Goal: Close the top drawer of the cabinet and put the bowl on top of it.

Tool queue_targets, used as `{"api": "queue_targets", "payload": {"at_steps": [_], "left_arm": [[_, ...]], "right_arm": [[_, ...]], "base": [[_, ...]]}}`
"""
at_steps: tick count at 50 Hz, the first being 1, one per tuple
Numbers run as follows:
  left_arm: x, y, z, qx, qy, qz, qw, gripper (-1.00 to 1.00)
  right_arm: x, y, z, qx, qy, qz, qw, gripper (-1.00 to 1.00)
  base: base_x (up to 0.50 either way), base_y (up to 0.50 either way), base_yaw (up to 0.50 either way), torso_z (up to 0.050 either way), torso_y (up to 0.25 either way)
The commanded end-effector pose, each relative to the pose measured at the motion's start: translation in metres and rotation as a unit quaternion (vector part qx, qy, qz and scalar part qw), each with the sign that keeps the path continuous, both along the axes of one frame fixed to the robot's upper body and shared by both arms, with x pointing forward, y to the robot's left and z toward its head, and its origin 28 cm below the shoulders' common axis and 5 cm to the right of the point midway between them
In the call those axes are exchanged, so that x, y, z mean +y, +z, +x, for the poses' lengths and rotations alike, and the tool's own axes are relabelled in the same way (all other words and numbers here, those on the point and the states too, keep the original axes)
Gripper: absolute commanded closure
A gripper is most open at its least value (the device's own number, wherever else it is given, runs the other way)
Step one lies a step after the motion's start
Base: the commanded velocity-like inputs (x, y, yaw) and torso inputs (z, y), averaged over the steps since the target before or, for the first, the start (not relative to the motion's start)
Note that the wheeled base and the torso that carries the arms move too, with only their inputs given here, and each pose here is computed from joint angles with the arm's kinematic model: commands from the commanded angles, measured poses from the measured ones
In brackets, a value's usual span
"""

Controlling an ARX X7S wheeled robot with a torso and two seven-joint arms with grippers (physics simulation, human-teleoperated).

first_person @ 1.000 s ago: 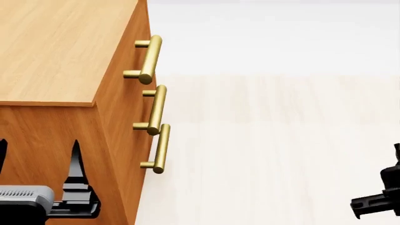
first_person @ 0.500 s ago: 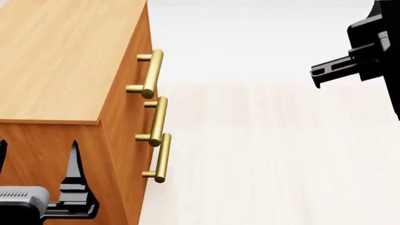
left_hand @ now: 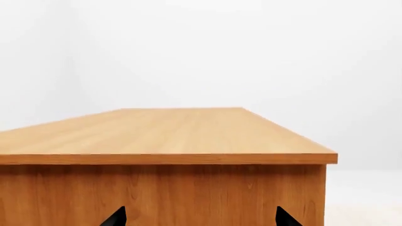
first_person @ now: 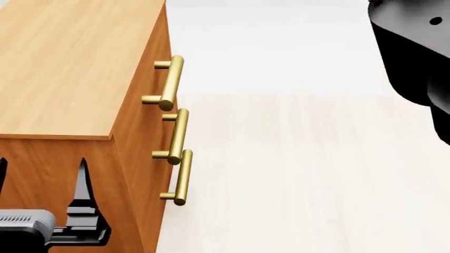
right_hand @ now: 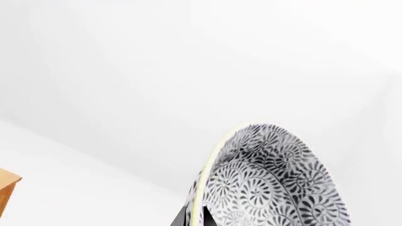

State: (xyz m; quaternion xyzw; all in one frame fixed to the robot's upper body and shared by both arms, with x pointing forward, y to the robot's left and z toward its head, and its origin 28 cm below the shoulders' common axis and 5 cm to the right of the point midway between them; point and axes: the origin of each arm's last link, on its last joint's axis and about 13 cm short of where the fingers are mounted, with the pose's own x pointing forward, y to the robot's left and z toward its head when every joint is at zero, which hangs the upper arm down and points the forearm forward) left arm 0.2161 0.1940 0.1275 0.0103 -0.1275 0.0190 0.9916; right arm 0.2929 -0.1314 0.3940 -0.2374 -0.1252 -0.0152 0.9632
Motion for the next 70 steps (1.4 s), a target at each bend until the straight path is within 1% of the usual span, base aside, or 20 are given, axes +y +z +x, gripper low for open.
{"api": "queue_targets", "payload": {"at_steps": [1, 4, 6, 8, 18, 21, 24, 25, 29, 33, 36, 39, 47, 50, 51, 56, 59, 64, 66, 70], "left_arm": [[0.001, 0.000, 0.000, -0.011, -0.001, -0.003, 1.000, -1.00], [0.002, 0.001, -0.001, -0.002, -0.014, -0.013, 1.000, -1.00], [0.002, 0.001, -0.002, -0.003, -0.013, -0.014, 1.000, -1.00], [0.003, 0.001, -0.003, -0.002, -0.019, -0.023, 1.000, -1.00], [0.003, 0.003, -0.002, 0.001, -0.023, -0.022, 1.000, -1.00], [0.003, 0.002, 0.000, 0.003, -0.025, -0.025, 0.999, -1.00], [0.003, 0.002, 0.000, 0.004, -0.025, -0.027, 0.999, -1.00], [0.003, 0.003, 0.000, 0.005, -0.025, -0.028, 0.999, -1.00], [0.004, 0.002, -0.001, 0.006, -0.024, -0.029, 0.999, -1.00], [0.004, 0.001, -0.001, 0.007, -0.020, -0.027, 0.999, -1.00], [0.005, 0.000, 0.000, 0.011, -0.011, -0.024, 1.000, -1.00], [0.005, -0.001, 0.000, 0.013, -0.009, -0.020, 1.000, -1.00], [0.005, 0.005, 0.001, 0.015, -0.012, -0.021, 1.000, -1.00], [0.004, 0.001, 0.001, 0.020, -0.014, -0.020, 0.999, -1.00], [0.004, 0.000, 0.001, 0.022, -0.014, -0.019, 0.999, -1.00], [0.005, 0.000, 0.001, 0.021, -0.013, -0.022, 0.999, -1.00], [0.006, 0.001, 0.000, 0.019, -0.012, -0.022, 0.999, -1.00], [0.007, 0.002, -0.001, 0.017, -0.010, -0.025, 1.000, -1.00], [0.007, 0.001, 0.000, 0.017, -0.010, -0.025, 0.999, -1.00], [0.008, 0.000, 0.001, 0.019, -0.009, -0.026, 0.999, -1.00]], "right_arm": [[0.030, 0.044, 0.006, -0.034, 0.017, 0.005, 0.999, 1.00], [0.040, 0.059, 0.009, -0.042, 0.024, 0.029, 0.998, 1.00], [0.045, 0.066, 0.010, -0.043, 0.025, 0.041, 0.998, 1.00], [0.052, 0.072, 0.012, -0.040, 0.028, 0.042, 0.998, 1.00], [0.077, 0.083, 0.022, -0.035, 0.038, 0.032, 0.998, 1.00], [0.093, 0.085, 0.026, -0.033, 0.053, 0.013, 0.998, 1.00], [0.103, 0.087, 0.027, -0.032, 0.060, 0.008, 0.998, 1.00], [0.112, 0.090, 0.027, -0.034, 0.065, 0.004, 0.997, 1.00], [0.126, 0.094, 0.024, -0.039, 0.072, 0.008, 0.997, 1.00], [0.146, 0.096, 0.022, -0.043, 0.075, 0.014, 0.996, 1.00], [0.156, 0.095, 0.021, -0.042, 0.082, 0.013, 0.996, 1.00], [0.167, 0.092, 0.018, -0.040, 0.100, 0.001, 0.994, 1.00], [0.180, 0.081, 0.014, -0.036, 0.140, -0.002, 0.990, 1.00], [0.184, 0.070, 0.016, -0.027, 0.150, -0.014, 0.988, 1.00], [0.188, 0.064, 0.015, -0.022, 0.166, -0.020, 0.986, 1.00], [0.196, 0.049, 0.012, -0.014, 0.184, -0.041, 0.982, 1.00], [0.199, 0.042, 0.010, -0.010, 0.198, -0.058, 0.978, 1.00], [0.200, 0.034, 0.012, -0.006, 0.209, -0.072, 0.975, 1.00], [0.201, 0.027, 0.013, -0.001, 0.218, -0.087, 0.972, 1.00], [0.204, 0.018, 0.012, 0.007, 0.240, -0.100, 0.966, 1.00]], "base": [[0.00, 0.00, 0.00, 0.000, 0.000], [0.00, 0.00, 0.00, 0.000, 0.000], [0.00, 0.00, 0.00, 0.002, 0.047], [0.00, 0.00, 0.00, 0.015, 0.216], [0.00, 0.00, 0.00, 0.016, 0.220], [0.00, 0.00, 0.00, 0.016, 0.221], [0.00, 0.00, 0.00, 0.016, 0.237], [0.00, 0.00, 0.00, 0.016, 0.244], [0.00, 0.00, 0.00, 0.016, 0.250], [0.00, 0.00, 0.00, 0.014, 0.250], [0.00, 0.00, 0.00, 0.003, 0.078], [0.00, 0.00, 0.00, 0.000, 0.000], [0.00, 0.00, 0.00, 0.000, 0.000], [0.00, 0.00, 0.00, 0.000, 0.000], [0.00, 0.00, 0.00, 0.000, 0.000], [0.00, 0.00, 0.00, 0.000, 0.000], [0.00, 0.00, 0.00, 0.000, 0.000], [0.00, 0.00, 0.00, 0.000, 0.000], [0.00, 0.00, 0.00, 0.000, 0.000], [0.00, 0.00, 0.00, 0.000, 0.000]]}}
